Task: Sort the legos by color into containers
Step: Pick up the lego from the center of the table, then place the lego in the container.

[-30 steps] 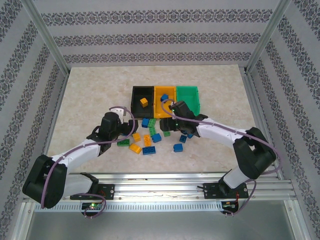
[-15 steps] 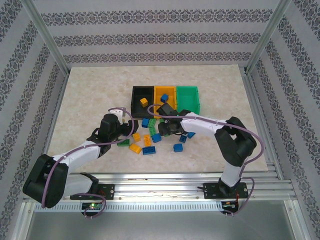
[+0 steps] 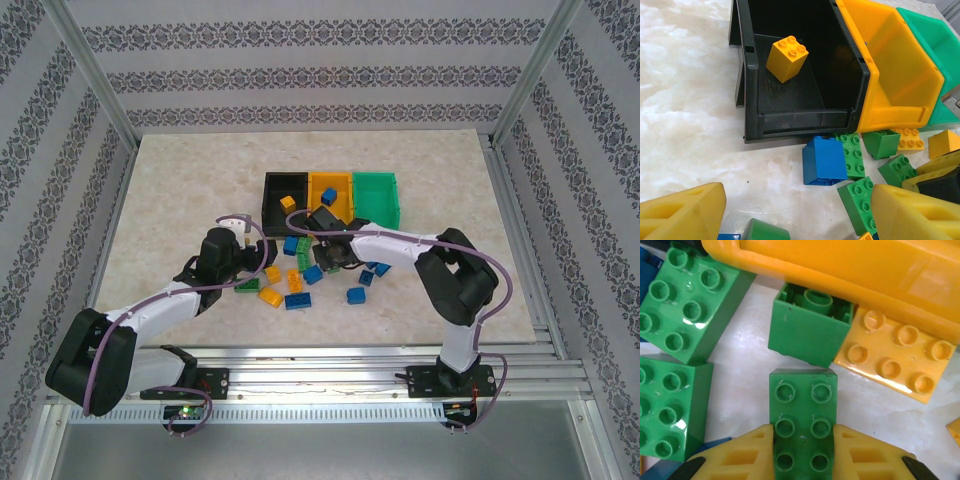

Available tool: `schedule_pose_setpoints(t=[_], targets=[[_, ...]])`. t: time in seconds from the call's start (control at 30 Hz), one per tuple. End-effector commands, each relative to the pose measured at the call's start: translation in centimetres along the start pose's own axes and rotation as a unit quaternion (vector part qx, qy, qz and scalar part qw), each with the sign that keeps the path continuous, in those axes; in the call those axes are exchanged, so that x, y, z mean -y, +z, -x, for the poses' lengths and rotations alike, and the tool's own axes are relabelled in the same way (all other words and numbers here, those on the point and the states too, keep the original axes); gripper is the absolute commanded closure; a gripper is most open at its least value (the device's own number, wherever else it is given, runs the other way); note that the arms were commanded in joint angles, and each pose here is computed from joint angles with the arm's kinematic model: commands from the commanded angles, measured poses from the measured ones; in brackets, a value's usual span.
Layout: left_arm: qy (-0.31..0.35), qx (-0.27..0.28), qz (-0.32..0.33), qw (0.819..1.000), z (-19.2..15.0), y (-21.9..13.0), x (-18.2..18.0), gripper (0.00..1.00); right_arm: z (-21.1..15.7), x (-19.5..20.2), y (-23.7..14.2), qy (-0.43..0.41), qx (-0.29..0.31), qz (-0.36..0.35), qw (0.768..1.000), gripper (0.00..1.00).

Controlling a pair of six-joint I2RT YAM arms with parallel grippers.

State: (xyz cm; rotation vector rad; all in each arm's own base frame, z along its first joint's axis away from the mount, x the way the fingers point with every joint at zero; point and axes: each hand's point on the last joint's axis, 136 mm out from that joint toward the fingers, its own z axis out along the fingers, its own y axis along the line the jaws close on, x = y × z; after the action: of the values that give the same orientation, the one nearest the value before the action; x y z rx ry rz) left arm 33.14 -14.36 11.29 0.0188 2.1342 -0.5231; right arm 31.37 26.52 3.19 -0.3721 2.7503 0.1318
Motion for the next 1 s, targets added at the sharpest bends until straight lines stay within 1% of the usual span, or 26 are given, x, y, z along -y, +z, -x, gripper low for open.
schedule_pose_setpoints(t=[0.0,0.17,0.33,0.5,0.63,0.77,0.87,0.97], targets=[[-0.006,0.03,-0.004,1.0,1.4,-0.3,0.0,0.24,-1.4,1.2,-0.9,-0.005,-0.01,-0.019,1.0,0.75],[-0.006,0.031,-0.008,0.999,1.5,-0.4,0.1,0.24,0.4,1.9,-3.7,0.036,0.032,0.018,0.999,0.75],[-0.006,0.033,-0.012,0.999,1.6,-0.6,0.3,0.24,2.9,3.6,-6.8,0.092,0.078,0.065,0.991,0.74],[-0.006,0.035,-0.007,0.999,1.6,-0.6,0.1,0.24,5.8,8.3,-8.7,0.153,0.122,0.075,0.978,0.74],[-0.004,0.032,-0.007,0.999,1.5,-0.5,0.1,0.24,8.0,12.6,-8.8,0.184,0.138,0.056,0.972,0.74],[-0.003,0.027,-0.009,1.0,1.4,-0.4,0.2,0.24,9.7,15.1,-8.0,0.198,0.138,0.049,0.969,0.73],[-0.003,0.023,-0.009,1.0,1.4,-0.2,0.2,0.23,10.4,15.5,-7.2,0.199,0.135,0.056,0.969,0.69],[-0.005,0.018,-0.016,1.0,1.4,-0.2,0.5,0.23,10.7,15.1,-6.8,0.187,0.129,0.058,0.972,0.64]])
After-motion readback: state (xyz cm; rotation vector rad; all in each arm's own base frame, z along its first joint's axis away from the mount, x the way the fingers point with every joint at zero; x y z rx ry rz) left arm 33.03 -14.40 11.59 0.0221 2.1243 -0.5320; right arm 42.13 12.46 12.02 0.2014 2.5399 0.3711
